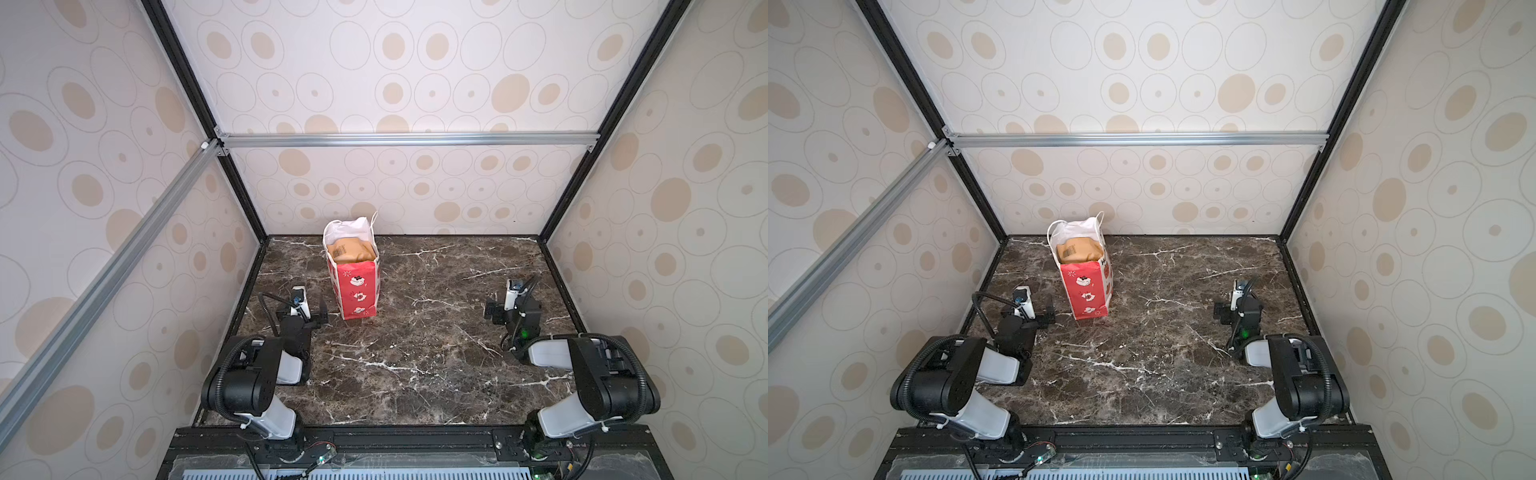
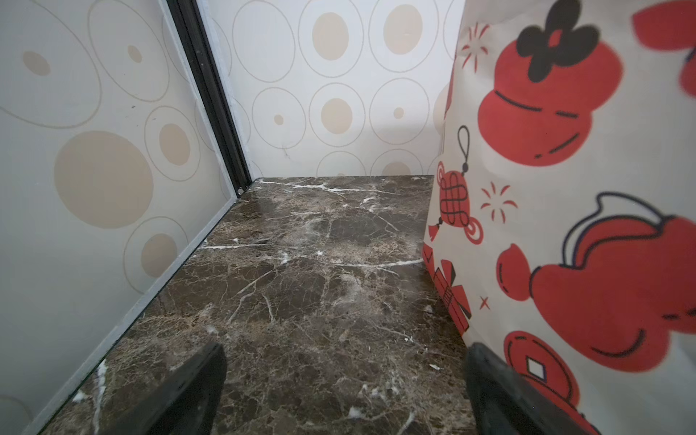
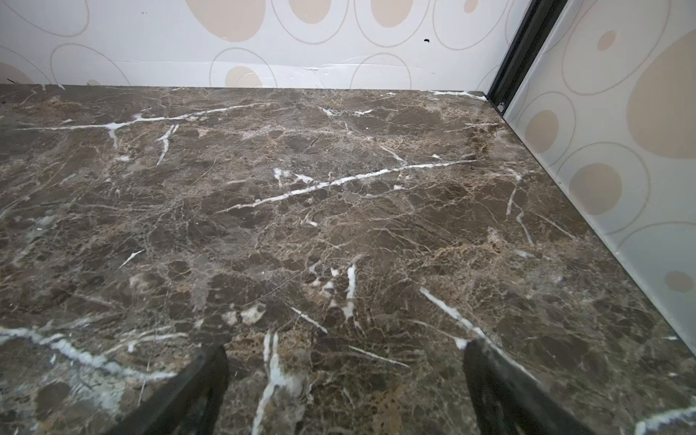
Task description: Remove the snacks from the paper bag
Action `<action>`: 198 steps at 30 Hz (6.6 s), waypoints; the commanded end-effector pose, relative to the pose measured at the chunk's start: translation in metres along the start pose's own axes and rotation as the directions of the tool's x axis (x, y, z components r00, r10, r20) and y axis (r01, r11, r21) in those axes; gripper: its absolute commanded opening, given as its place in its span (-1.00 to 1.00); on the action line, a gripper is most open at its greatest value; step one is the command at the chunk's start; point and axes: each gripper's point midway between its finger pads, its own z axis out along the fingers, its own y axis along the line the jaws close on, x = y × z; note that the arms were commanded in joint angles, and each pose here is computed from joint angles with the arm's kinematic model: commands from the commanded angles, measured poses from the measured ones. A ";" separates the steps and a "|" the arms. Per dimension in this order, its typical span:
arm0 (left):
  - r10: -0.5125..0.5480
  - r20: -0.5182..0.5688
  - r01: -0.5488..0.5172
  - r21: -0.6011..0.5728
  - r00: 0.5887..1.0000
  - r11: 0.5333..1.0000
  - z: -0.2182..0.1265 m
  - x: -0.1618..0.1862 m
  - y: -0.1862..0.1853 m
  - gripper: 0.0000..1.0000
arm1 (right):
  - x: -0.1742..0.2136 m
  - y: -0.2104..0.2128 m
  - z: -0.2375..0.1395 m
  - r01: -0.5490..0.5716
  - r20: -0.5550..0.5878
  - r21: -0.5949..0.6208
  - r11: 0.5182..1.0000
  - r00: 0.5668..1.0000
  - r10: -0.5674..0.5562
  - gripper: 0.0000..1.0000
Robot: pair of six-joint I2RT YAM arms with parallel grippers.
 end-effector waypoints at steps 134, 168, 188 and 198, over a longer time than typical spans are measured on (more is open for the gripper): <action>0.078 0.070 -0.102 0.815 0.995 0.570 -0.187 -0.261 -0.151 0.95 | -0.247 0.220 -0.263 -0.118 -0.210 -0.672 0.731 0.977 -0.035 -0.03; 0.149 0.386 -0.399 0.724 0.910 0.562 -0.200 -0.198 -0.145 0.97 | -0.082 0.312 -0.149 -0.044 -0.642 -0.488 0.872 0.695 -0.324 0.26; 0.162 0.356 -0.381 0.725 0.921 0.574 -0.191 -0.190 -0.146 0.97 | -0.005 0.304 -0.122 -0.014 -0.721 -0.420 0.907 0.612 -0.325 -0.45; 0.163 0.351 -0.378 0.725 0.922 0.576 -0.189 -0.189 -0.146 0.96 | -0.067 0.309 -0.139 -0.067 -0.620 -0.464 0.883 0.736 -0.270 -1.00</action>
